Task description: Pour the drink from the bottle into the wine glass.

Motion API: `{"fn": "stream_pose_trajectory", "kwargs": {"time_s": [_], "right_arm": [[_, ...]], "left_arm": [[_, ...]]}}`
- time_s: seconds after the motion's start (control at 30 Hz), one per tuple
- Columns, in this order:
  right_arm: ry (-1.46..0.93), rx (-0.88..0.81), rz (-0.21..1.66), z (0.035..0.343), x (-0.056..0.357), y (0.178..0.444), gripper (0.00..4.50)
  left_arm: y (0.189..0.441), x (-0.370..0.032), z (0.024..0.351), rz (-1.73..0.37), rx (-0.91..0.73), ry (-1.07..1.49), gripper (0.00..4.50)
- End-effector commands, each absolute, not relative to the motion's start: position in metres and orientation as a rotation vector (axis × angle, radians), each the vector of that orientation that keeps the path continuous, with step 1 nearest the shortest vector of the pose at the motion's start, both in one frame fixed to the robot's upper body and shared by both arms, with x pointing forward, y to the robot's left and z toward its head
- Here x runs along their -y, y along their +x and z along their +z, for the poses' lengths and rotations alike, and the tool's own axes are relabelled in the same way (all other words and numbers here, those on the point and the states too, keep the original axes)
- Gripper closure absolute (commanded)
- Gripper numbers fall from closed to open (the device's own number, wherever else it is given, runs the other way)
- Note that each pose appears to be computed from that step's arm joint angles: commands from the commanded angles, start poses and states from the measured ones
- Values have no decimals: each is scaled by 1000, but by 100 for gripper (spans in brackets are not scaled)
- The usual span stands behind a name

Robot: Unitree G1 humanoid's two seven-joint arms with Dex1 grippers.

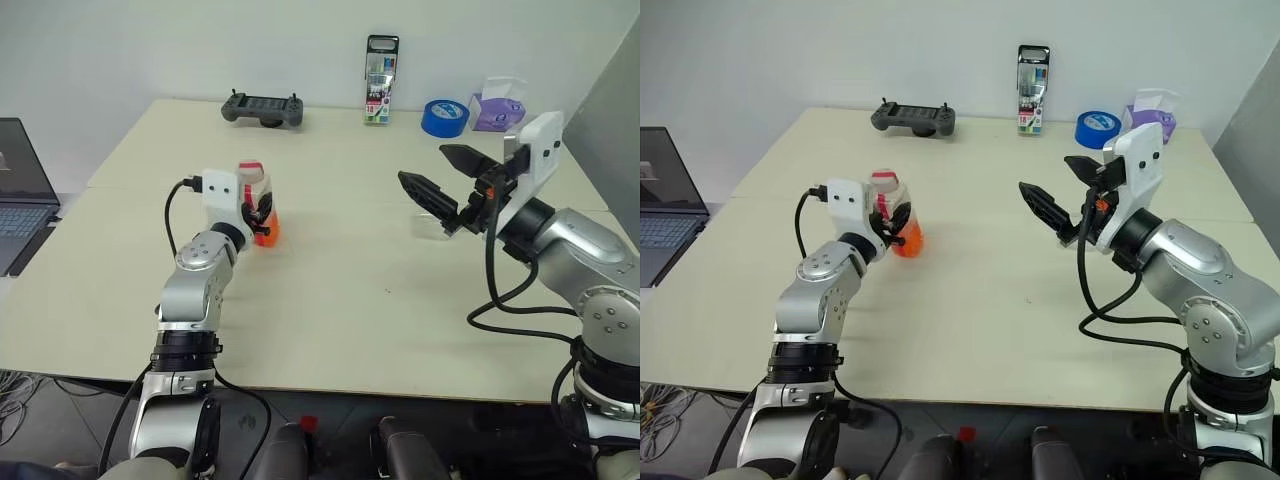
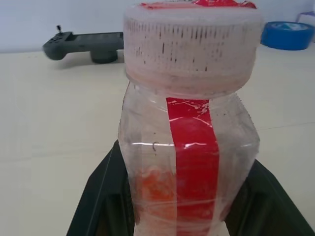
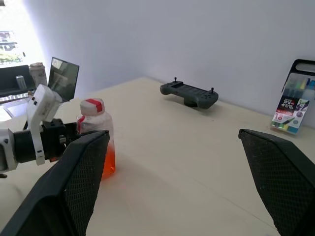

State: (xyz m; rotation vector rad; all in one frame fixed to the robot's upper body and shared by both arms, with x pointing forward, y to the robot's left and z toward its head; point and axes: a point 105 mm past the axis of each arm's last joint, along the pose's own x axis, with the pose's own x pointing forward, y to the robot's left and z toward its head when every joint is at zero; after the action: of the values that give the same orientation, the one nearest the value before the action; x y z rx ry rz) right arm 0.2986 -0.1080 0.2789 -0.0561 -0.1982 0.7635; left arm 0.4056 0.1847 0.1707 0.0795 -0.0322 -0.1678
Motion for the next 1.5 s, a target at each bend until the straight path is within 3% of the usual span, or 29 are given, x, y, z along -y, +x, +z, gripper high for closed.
{"fn": "stream_pose_trajectory", "kwargs": {"time_s": [0.03,0.33,0.63,1.0,1.4,1.5], "right_arm": [[-68,248,816,292,107,285,0],[-88,228,825,290,109,286,0],[-79,223,818,288,110,286,0],[-67,219,807,285,112,289,0],[-71,225,798,290,110,290,0],[-71,225,795,290,111,290,0]], "left_arm": [[405,-188,182,-145,86,93,271],[408,-199,169,-114,64,25,271],[407,-205,166,-104,58,35,2],[399,-184,193,-213,212,167,2],[402,-185,191,-206,209,132,2],[403,-187,191,-192,204,115,56]]}}
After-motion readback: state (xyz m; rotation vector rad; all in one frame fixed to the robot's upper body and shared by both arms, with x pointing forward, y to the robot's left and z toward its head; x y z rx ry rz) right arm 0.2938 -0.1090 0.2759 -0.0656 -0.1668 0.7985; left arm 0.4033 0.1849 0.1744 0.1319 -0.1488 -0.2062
